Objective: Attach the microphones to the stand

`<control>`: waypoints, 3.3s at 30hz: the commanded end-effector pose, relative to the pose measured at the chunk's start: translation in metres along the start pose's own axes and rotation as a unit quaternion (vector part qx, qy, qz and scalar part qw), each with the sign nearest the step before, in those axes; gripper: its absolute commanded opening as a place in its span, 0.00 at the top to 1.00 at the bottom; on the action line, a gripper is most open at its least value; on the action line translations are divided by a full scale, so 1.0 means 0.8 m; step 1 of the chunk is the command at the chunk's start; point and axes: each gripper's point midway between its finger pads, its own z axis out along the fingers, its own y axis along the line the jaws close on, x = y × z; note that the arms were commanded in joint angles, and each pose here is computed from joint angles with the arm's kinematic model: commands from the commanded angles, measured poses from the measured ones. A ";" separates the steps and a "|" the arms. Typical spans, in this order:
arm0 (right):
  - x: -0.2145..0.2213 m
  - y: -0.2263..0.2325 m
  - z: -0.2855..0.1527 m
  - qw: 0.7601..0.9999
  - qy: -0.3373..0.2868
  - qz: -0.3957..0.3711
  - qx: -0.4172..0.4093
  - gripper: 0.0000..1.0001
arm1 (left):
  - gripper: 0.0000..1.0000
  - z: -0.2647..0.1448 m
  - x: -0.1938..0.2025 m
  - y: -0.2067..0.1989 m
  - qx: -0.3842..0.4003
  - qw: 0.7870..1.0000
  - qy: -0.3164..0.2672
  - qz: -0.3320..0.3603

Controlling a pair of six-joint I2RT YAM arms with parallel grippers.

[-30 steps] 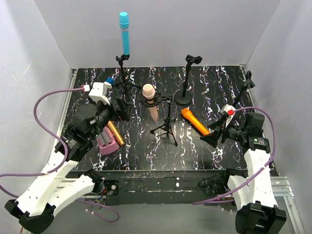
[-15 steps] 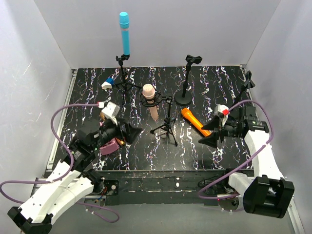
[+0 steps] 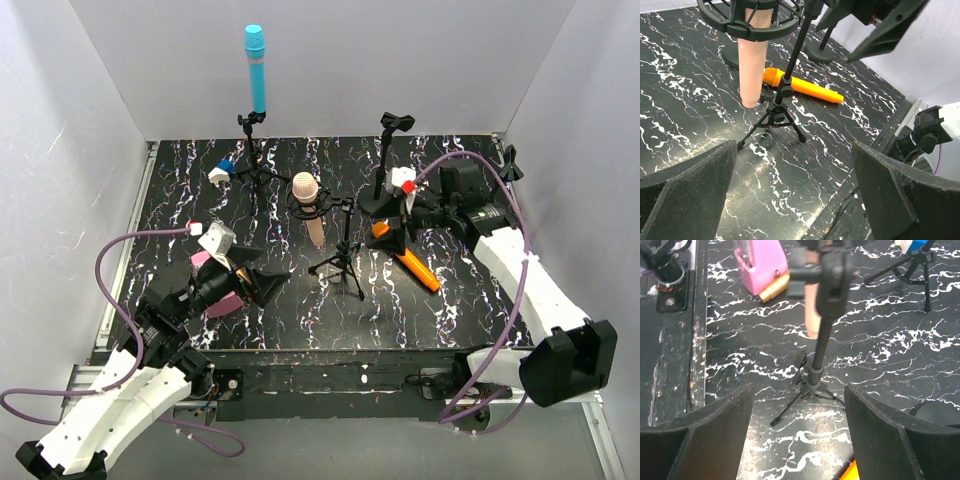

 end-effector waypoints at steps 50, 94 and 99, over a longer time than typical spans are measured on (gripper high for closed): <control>-0.106 -0.334 0.150 0.970 -0.145 -0.053 0.187 0.99 | 0.02 0.005 -0.034 0.013 -0.048 0.998 0.032 0.026; -0.095 -0.157 0.045 0.992 -0.017 0.051 0.118 0.16 | 0.02 -0.010 -0.049 0.020 -0.081 0.997 0.006 0.010; -0.100 -0.064 -0.016 0.994 0.038 0.031 0.097 0.13 | 0.02 0.004 -0.041 0.027 -0.095 0.995 0.034 -0.011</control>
